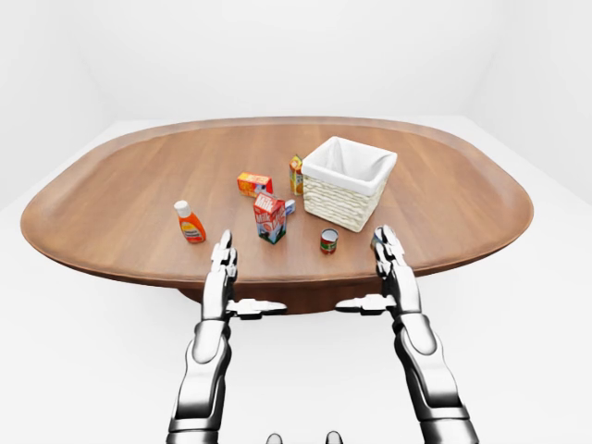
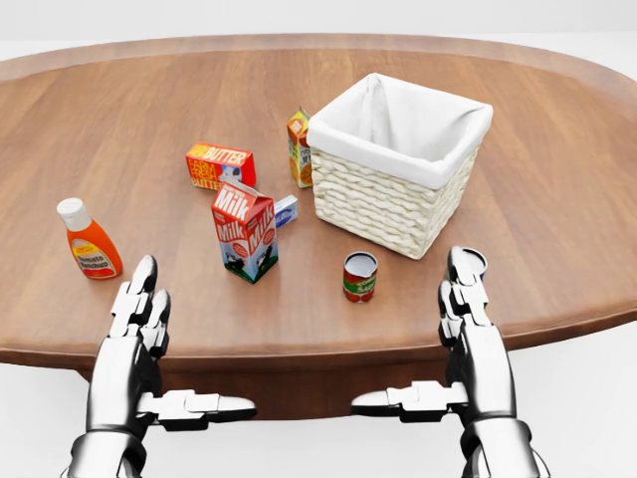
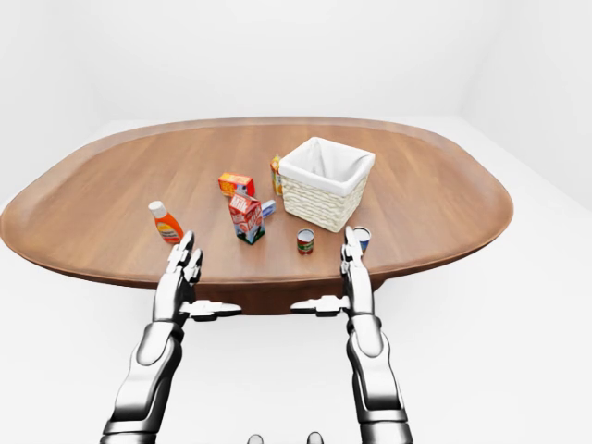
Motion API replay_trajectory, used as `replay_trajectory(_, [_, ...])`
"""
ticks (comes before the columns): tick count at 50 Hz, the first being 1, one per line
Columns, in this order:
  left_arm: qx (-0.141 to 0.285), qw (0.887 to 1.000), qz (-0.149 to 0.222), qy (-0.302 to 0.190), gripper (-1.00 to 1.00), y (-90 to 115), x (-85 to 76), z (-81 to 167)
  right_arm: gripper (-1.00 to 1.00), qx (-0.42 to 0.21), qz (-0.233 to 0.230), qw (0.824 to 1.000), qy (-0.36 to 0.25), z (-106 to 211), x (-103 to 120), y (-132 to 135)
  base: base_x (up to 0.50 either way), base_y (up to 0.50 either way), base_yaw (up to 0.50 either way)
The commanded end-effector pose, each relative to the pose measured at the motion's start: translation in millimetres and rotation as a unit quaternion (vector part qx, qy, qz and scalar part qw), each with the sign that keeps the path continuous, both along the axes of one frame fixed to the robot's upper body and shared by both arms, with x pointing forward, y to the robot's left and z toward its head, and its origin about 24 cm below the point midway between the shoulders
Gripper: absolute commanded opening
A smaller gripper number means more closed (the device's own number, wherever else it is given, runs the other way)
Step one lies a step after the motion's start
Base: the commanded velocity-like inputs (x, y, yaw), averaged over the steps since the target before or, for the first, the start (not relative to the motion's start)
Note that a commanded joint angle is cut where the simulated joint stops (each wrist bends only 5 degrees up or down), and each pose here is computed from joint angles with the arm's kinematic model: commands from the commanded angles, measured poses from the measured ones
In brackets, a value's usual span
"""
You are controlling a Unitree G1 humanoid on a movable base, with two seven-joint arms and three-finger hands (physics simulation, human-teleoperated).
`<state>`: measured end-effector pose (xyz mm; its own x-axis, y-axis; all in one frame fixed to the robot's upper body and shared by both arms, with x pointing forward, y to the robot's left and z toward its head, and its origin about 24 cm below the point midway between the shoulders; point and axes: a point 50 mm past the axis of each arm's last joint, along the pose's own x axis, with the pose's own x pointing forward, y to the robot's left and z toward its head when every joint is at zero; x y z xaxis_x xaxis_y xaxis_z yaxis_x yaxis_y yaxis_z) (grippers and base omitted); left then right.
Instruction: Pick up the tomato sauce, and put it in the basket.
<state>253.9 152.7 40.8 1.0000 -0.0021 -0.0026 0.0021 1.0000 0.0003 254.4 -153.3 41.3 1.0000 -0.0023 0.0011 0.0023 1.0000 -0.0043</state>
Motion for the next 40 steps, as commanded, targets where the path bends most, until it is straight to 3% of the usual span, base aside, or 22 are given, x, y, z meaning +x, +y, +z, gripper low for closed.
replay_trajectory(1, [0.001, 1.000, -0.002, 0.003, 0.98, 5.8, 0.4, -0.2, 1.00, -0.003, -0.005, 1.000, -0.003, 2.5, 1.8, -8.4, 0.00, 0.00, 0.00])
replay_trajectory(19, [0.009, 1.000, 0.003, 0.006, 0.98, 8.1, -3.4, 9.4, 1.00, 0.005, -0.001, 1.000, -0.005, 14.5, -2.4, -9.9, 0.00, 0.00, 0.00])
replay_trajectory(40, [0.020, 0.999, -0.001, -0.045, 0.97, 5.0, -9.7, 33.0, 1.00, 0.010, -0.001, 0.998, -0.065, 42.6, -5.0, -14.3, 0.00, 0.00, 0.00])
